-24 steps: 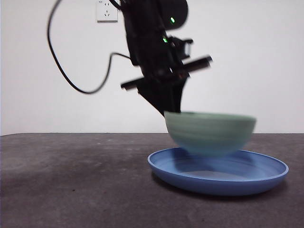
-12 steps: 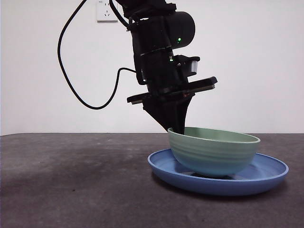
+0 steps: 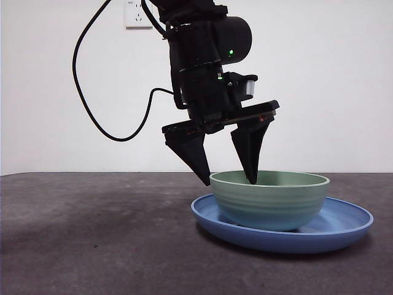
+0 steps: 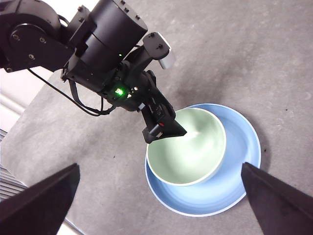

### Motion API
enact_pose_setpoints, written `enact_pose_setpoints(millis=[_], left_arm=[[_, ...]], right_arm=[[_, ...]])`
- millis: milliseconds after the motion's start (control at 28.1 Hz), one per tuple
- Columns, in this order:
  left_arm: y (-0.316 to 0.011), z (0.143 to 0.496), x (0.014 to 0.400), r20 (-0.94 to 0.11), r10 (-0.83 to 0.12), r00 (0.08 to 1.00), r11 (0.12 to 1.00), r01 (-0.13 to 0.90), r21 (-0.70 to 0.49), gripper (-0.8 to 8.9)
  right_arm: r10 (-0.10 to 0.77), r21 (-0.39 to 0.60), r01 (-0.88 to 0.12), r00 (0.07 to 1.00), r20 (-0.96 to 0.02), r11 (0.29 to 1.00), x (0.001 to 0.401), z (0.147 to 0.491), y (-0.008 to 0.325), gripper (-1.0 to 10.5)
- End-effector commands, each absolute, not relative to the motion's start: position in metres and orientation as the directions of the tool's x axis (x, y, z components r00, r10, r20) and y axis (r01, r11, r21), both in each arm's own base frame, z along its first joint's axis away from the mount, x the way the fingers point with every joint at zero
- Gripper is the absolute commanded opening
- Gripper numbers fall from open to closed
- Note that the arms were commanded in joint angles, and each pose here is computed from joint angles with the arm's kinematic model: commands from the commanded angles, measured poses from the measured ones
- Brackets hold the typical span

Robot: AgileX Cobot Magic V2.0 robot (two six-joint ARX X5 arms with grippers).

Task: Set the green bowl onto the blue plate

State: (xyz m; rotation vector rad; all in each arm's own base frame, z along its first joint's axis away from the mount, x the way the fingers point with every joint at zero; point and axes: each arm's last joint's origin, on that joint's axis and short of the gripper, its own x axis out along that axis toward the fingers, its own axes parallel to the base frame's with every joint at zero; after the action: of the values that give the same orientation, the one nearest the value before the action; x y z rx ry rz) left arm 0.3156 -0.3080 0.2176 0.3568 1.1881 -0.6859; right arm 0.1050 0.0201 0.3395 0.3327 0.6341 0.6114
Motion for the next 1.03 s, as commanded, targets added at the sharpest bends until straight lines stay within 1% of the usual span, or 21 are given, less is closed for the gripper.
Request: enact_pose_setpoints(millis=[36,107,178,249,428,499,570,677,784,1033], left_arm=[[-0.312,0.234,0.314,-0.913,-0.335,0.233,0.748,0.655,-0.107,4.51],[-0.306,0.26,0.307,-0.886,-0.374,0.273,0.744,0.659,-0.111,4.53],[-0.298,0.288,0.299,-0.851,-0.418,0.317,0.736,0.668,-0.112,4.74],[-0.285,0.319,0.286,-0.819,-0.452,0.352,0.714,0.694,-0.095,4.74],[-0.24,0.383,0.241,-0.775,-0.493,0.394,0.68,0.73,-0.061,4.79],[-0.222,0.398,0.224,-0.756,-0.508,0.413,0.678,0.733,-0.055,4.79],[-0.206,0.403,0.209,-0.746,-0.515,0.423,0.676,0.735,-0.051,4.79],[-0.183,0.397,0.189,-0.739,-0.516,0.432,0.682,0.729,-0.05,4.79],[-0.163,0.385,0.168,-0.716,-0.532,0.453,0.684,0.728,-0.048,4.77],[-0.13,0.357,0.135,-0.666,-0.561,0.491,0.698,0.714,-0.062,4.77]], right_arm=[[0.625,0.453,-0.442,0.646,-0.438,0.774,0.105,0.344,0.02,5.7],[0.625,0.453,-0.442,0.646,-0.437,0.774,0.105,0.344,0.02,5.8],[0.625,0.452,-0.442,0.647,-0.437,0.774,0.105,0.344,0.02,5.8],[0.625,0.452,-0.442,0.647,-0.437,0.774,0.105,0.344,0.02,5.7],[0.625,0.452,-0.442,0.647,-0.437,0.774,0.105,0.344,0.02,5.8],[0.625,0.452,-0.442,0.647,-0.437,0.774,0.105,0.344,0.02,5.7],[0.625,0.452,-0.442,0.647,-0.437,0.774,0.105,0.344,0.02,5.7],[0.625,0.452,-0.443,0.647,-0.437,0.774,0.105,0.344,0.02,5.8],[0.625,0.452,-0.443,0.647,-0.437,0.775,0.105,0.344,0.02,5.8],[0.625,0.45,-0.444,0.647,-0.437,0.774,0.105,0.344,0.02,5.7]])
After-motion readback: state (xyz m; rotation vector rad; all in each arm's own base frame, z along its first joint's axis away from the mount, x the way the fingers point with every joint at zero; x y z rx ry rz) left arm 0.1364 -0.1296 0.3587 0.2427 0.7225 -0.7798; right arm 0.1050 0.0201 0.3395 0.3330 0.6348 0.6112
